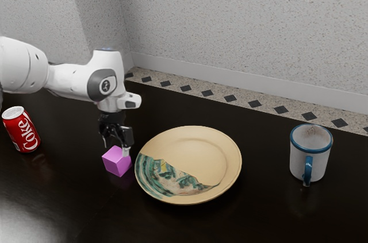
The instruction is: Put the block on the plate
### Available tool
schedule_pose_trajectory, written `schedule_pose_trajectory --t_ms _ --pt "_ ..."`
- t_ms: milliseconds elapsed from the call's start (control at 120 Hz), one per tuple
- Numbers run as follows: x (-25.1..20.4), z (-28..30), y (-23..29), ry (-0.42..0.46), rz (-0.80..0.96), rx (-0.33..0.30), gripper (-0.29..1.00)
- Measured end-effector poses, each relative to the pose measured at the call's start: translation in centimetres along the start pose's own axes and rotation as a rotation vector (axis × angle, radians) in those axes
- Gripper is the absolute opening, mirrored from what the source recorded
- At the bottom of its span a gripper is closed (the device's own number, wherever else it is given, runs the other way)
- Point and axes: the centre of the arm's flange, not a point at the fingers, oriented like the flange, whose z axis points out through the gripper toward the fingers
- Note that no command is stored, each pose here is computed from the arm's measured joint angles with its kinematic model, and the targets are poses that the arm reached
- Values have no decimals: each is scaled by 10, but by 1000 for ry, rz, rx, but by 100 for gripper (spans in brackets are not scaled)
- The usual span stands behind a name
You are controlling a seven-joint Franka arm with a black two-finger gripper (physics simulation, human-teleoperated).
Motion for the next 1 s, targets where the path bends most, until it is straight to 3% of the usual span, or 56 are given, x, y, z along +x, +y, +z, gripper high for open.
schedule_pose_trajectory --t_ms 533,758,1000 --pt "-8 32 -8 31 -95 3 70" --pt "-8 36 -7 57 -106 10 50" --pt "-10 22 -6 83 -111 25 48"
